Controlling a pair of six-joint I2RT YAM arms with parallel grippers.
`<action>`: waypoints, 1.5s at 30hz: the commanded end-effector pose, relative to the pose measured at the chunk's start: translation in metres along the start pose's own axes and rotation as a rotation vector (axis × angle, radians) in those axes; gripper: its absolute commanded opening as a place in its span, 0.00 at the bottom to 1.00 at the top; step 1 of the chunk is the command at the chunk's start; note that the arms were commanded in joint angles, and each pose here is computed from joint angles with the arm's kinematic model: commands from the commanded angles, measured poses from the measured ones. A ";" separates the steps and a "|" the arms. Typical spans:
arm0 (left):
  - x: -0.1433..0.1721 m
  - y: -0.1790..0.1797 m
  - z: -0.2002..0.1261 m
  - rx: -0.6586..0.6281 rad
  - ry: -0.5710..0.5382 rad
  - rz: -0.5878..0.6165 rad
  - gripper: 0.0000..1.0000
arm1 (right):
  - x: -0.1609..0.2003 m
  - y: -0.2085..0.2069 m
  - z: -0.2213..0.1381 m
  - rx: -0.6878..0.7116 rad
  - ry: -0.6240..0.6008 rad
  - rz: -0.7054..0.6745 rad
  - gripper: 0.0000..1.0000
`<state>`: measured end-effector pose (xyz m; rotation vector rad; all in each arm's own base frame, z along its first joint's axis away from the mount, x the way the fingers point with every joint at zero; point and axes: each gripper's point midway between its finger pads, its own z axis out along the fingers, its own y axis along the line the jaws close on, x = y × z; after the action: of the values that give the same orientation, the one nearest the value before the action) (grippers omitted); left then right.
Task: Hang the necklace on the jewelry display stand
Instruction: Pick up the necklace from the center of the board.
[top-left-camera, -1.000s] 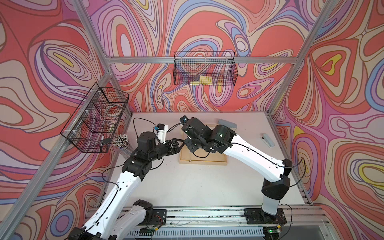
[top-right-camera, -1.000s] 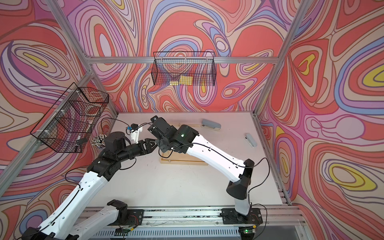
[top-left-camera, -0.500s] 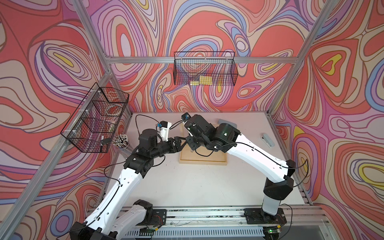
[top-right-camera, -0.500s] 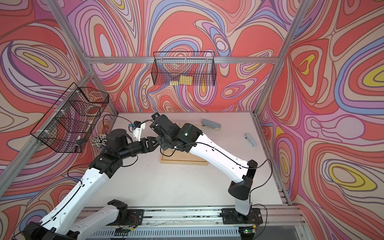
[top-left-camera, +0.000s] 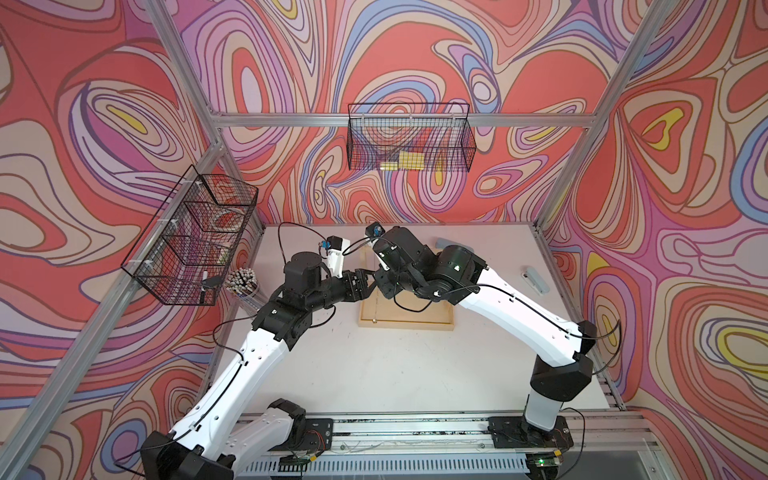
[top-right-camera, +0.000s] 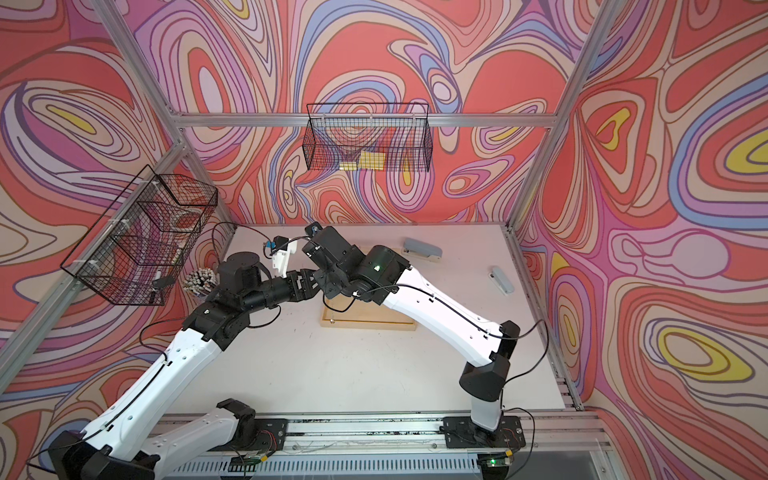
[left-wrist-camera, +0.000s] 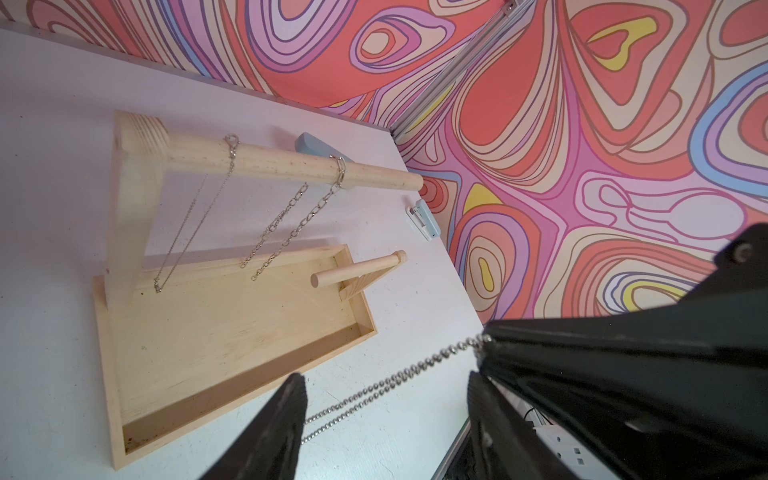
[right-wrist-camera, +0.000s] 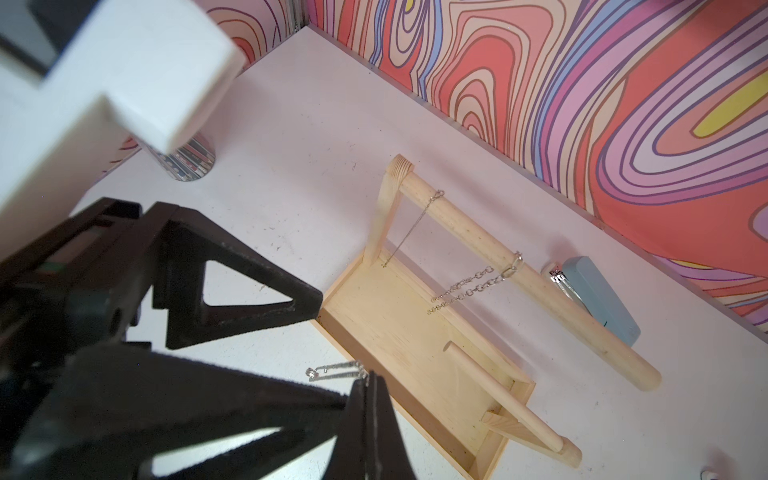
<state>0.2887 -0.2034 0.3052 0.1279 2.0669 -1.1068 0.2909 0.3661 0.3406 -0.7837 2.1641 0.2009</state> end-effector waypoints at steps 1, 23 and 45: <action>-0.013 -0.010 -0.003 0.013 -0.037 0.046 0.65 | -0.006 -0.007 -0.014 0.003 -0.040 0.012 0.00; -0.021 -0.012 0.002 0.010 -0.052 0.057 0.65 | -0.010 -0.007 -0.022 -0.011 -0.067 0.026 0.00; -0.022 -0.020 0.015 0.043 -0.019 0.083 0.66 | -0.012 -0.008 -0.021 -0.009 -0.076 0.029 0.00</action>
<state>0.3056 -0.2139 0.3109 0.1545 2.0594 -1.0817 0.2869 0.3606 0.3535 -0.7622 2.1328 0.2357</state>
